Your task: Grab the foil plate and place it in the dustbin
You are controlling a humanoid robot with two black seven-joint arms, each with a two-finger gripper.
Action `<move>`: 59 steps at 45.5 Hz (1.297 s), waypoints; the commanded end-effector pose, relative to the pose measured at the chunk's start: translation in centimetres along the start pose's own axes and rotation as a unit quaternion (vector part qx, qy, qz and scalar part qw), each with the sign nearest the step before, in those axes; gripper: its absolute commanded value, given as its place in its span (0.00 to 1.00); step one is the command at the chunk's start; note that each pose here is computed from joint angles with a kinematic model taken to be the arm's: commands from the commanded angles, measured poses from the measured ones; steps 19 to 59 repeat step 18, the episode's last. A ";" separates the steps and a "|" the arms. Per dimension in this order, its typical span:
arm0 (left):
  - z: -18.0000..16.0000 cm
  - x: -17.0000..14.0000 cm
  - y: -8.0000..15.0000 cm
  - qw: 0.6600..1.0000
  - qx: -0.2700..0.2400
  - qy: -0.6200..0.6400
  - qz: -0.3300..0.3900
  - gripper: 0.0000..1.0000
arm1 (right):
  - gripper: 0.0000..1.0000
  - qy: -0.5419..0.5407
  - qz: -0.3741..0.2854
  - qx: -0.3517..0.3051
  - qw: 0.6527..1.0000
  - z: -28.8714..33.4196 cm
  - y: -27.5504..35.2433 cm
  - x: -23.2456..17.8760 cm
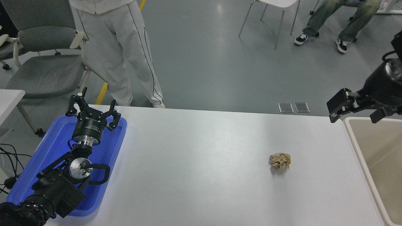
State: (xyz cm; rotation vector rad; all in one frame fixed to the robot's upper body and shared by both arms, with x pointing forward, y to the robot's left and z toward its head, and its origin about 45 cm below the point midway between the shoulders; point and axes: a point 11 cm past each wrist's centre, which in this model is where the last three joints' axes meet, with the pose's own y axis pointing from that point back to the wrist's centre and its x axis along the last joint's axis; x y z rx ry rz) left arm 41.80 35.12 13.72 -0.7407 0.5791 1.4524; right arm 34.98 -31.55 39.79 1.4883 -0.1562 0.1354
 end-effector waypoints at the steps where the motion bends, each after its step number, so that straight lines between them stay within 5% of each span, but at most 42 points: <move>1: 0.0 0.0 0.0 1.000 0.000 0.000 0.000 1.00 | 1.00 0.040 0.018 0.023 0.999 -3.7 1.4 0.6; 59: 0.0 0.0 0.0 1.000 0.000 0.000 0.000 1.00 | 1.00 0.051 0.021 0.027 0.998 -4.6 1.6 0.8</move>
